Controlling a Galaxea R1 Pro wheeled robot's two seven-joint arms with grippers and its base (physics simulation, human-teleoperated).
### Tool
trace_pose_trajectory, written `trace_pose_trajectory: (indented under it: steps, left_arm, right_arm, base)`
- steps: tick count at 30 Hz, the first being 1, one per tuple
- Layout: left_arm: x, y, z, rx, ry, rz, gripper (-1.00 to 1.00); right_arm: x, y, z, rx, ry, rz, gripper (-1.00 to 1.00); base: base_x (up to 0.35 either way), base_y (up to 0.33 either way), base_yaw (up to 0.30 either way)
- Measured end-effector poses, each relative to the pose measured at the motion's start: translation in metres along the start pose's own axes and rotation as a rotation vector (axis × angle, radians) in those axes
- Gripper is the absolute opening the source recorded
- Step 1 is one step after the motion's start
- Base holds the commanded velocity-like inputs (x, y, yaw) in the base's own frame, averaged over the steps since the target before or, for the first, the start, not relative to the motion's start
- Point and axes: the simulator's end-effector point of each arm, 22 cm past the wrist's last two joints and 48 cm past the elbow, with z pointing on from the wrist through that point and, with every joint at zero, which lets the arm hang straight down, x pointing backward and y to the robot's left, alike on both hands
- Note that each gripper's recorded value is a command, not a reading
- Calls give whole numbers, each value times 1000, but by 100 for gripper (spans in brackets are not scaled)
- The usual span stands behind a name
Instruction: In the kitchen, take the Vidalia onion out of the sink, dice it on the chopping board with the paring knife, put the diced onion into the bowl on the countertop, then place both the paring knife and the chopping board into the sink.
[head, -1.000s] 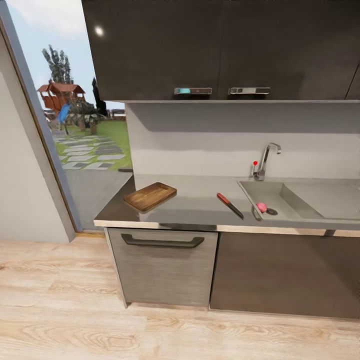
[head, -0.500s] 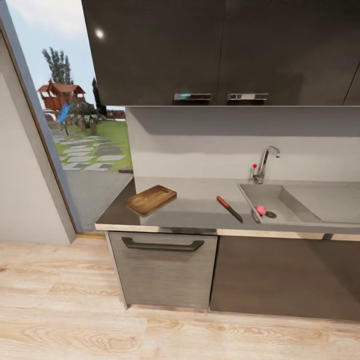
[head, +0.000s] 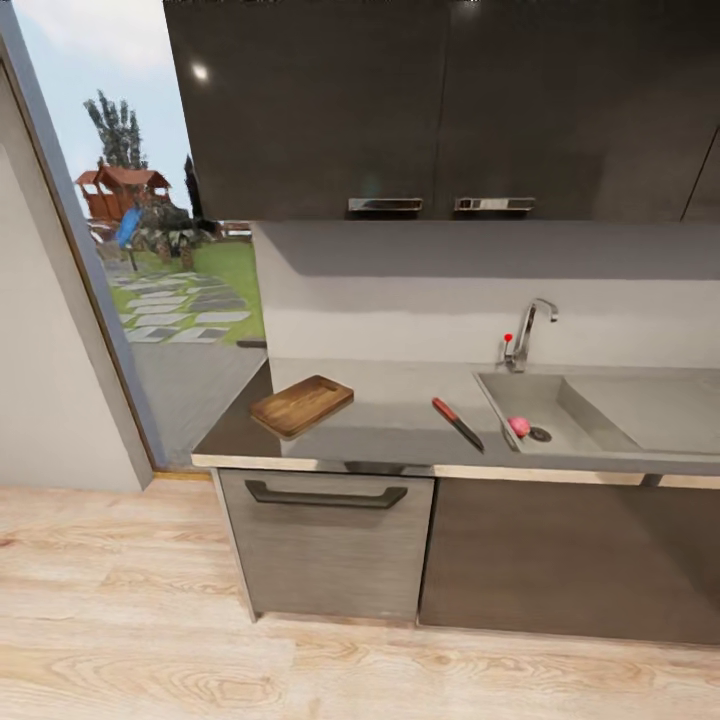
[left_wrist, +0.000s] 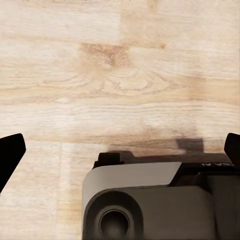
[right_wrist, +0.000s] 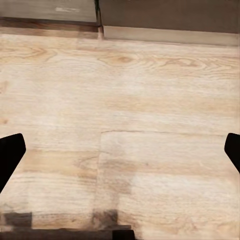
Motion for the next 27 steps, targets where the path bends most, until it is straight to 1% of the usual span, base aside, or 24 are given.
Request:
trace_pose_trajectory:
  steps: [4,27]
  left_arm:
    - [-2,0,-5,0,0,0,100]
    - [-16,3,-35,-5,-5,1,100]
  right_arm:
    - [3,-1,-6,1,14,-1,100]
    - [-15,-2,-32,0,17,-3,100]
  base:
    - [0,0,0]
    - [0,0,0]
